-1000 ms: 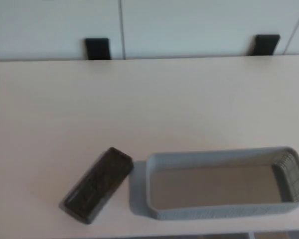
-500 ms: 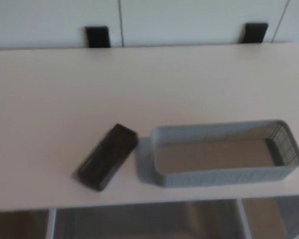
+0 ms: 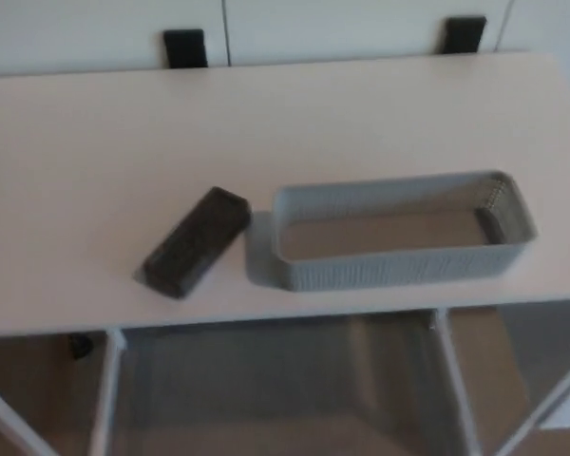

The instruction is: The robot walks towards a desk on which an eraser is kept on the left hand side and a container is kept on the right hand side. The robot picks up the eraser using its left hand and places it in the container.

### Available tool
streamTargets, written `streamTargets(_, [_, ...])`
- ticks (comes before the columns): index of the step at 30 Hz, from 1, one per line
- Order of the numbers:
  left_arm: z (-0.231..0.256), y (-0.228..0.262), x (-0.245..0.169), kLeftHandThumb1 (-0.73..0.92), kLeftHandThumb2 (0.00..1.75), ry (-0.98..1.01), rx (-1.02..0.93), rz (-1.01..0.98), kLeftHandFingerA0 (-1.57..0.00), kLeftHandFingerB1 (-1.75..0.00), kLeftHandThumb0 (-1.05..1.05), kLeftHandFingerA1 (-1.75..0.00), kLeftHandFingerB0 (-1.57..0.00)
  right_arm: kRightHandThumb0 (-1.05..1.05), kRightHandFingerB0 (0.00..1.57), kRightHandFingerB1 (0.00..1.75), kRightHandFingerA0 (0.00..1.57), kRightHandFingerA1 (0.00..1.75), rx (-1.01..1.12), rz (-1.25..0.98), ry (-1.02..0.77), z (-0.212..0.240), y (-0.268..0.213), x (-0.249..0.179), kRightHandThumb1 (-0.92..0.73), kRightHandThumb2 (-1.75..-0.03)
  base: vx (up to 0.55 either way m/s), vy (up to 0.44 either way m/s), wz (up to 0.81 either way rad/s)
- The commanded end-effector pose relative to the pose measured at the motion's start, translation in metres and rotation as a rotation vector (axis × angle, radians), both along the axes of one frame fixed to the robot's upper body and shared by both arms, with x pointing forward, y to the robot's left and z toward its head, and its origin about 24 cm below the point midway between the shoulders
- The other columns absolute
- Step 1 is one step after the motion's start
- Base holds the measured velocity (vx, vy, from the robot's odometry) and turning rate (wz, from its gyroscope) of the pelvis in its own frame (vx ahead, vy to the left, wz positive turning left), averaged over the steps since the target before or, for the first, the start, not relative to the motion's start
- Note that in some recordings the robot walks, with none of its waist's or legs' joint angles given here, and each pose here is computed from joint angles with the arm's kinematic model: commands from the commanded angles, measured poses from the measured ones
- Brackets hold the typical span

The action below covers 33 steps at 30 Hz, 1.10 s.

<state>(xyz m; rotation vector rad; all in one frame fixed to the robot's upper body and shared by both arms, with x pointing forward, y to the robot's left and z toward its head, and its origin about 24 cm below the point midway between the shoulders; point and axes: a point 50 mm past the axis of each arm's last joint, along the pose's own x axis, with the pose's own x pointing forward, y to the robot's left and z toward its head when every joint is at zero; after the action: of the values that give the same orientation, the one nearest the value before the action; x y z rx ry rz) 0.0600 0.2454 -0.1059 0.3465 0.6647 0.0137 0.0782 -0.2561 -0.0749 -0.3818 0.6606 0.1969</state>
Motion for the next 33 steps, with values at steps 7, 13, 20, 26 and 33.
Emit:
streamTargets(7, [0.001,0.0028,0.0,0.65,0.6,0.021,0.033,-0.018,-0.48,-0.33,-0.42,-0.36,-0.36,-0.46,0.48,0.56,0.64,0.63,-0.008,0.008,0.007,-0.0018,-0.0004,0.0013,-0.37,-0.73,-0.03,-0.003,-0.04])
streamTargets(13, [0.0014,0.0029,-0.0005,0.65,0.6,0.022,0.041,-0.028,-0.48,-0.33,-0.42,-0.36,-0.36,-0.37,0.52,0.47,0.68,0.54,-0.009,0.014,0.006,-0.0006,0.001,0.0006,-0.47,-0.53,-0.04,0.194,-0.08])
streamTargets(20, [0.0012,0.0043,0.0008,0.65,0.6,0.016,0.044,-0.032,-0.49,-0.33,-0.43,-0.36,-0.37,-0.36,0.52,0.46,0.67,0.54,0.0,0.019,0.012,-0.0038,0.0019,0.0013,-0.47,-0.53,-0.05,0.058,0.1])
streamTargets(26, [0.0016,0.0044,0.0004,0.66,0.6,0.02,0.05,-0.033,-0.49,-0.33,-0.43,-0.36,-0.37,-0.38,0.53,0.45,0.68,0.52,-0.002,0.013,0.023,-0.0067,0.0013,0.0005,-0.47,-0.53,-0.01,-0.045,0.04])
streamTargets(33, [0.0021,0.0028,-0.0012,0.66,0.6,0.009,0.049,-0.045,-0.49,-0.33,-0.44,-0.35,-0.37,-0.39,0.53,0.45,0.69,0.53,-0.007,0.024,0.026,-0.0055,0.0002,-0.0005,-0.47,-0.53,0.0,0.0,0.0])
